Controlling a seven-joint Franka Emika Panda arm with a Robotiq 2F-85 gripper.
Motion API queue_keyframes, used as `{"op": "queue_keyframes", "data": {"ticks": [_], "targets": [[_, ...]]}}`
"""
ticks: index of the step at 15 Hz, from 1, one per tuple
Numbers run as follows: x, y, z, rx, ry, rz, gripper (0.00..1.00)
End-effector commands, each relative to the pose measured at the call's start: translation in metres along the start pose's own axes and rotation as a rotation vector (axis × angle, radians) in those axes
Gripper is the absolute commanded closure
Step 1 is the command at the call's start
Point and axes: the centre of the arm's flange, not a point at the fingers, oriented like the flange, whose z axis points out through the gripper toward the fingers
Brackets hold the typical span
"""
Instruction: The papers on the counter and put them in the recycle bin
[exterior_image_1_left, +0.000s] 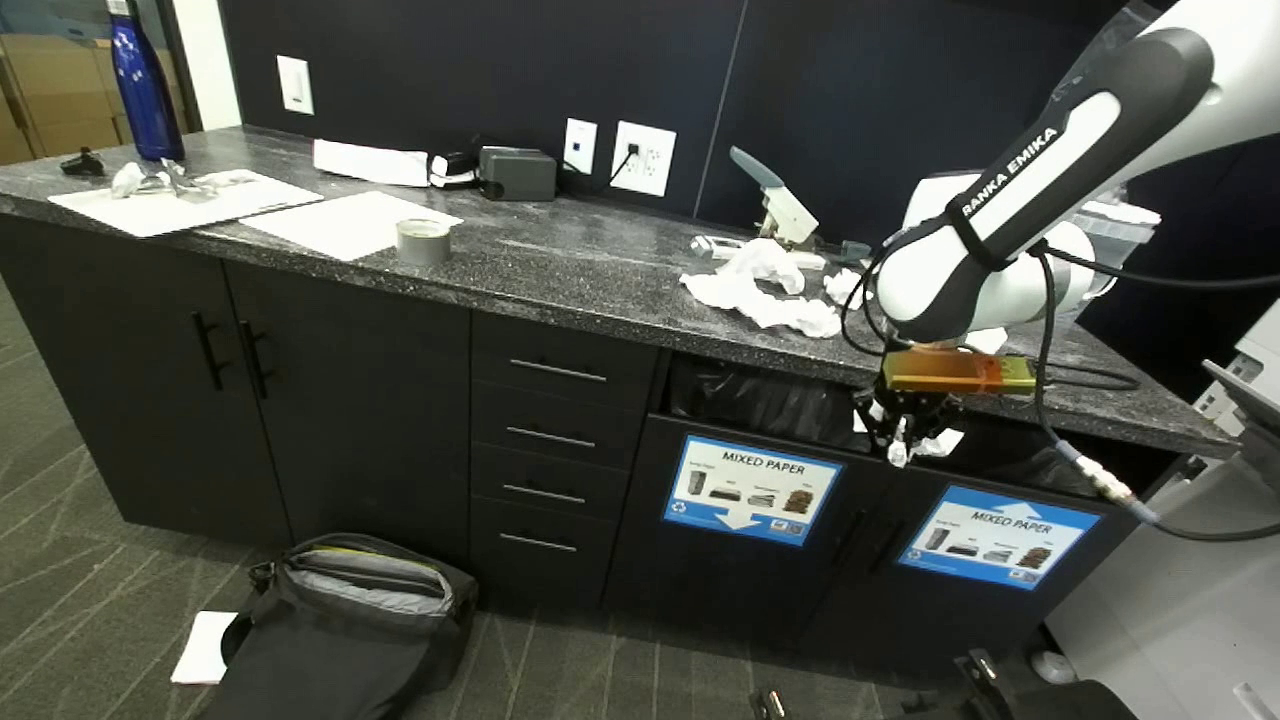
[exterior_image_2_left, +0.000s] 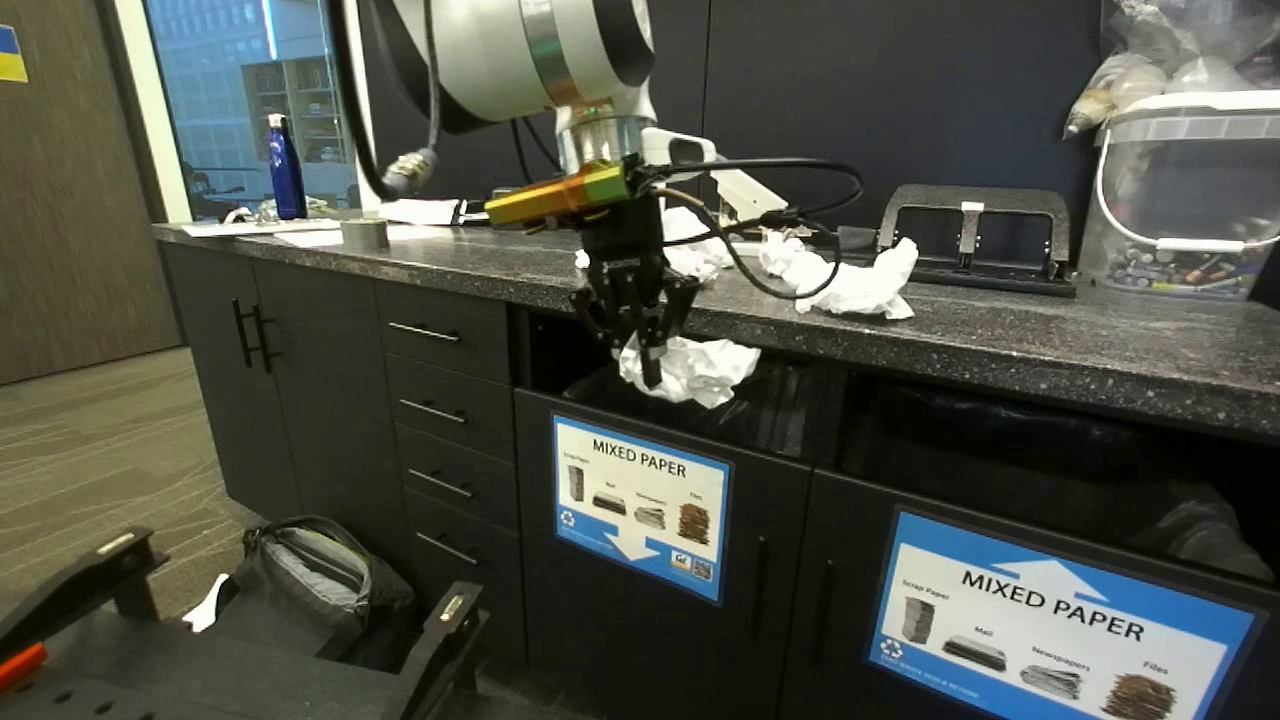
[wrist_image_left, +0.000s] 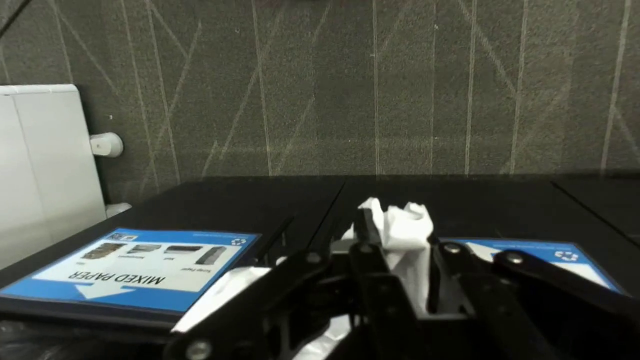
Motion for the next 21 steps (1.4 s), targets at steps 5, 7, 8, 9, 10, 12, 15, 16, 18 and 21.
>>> {"op": "queue_keyframes", "data": {"ticks": [5,7,8,9,10,12,15,16,18,21], "targets": [[-0.058,-0.071,0.049,0.155,-0.056,-0.228,0.81],[-0.065,-0.090,0.073,0.171,-0.050,-0.266,0.83],[-0.067,-0.098,0.086,0.162,-0.042,-0.267,0.83],[-0.069,-0.104,0.101,0.159,-0.026,-0.261,0.84],[-0.067,-0.110,0.116,0.165,-0.005,-0.243,0.83],[-0.058,-0.118,0.141,0.182,0.054,-0.190,0.83],[-0.025,-0.127,0.164,0.248,0.185,-0.074,0.82],[-0.017,-0.129,0.170,0.262,0.225,-0.036,0.81],[0.010,-0.138,0.175,0.298,0.295,0.036,0.83],[0.043,-0.148,0.163,0.322,0.432,0.104,0.82]]}}
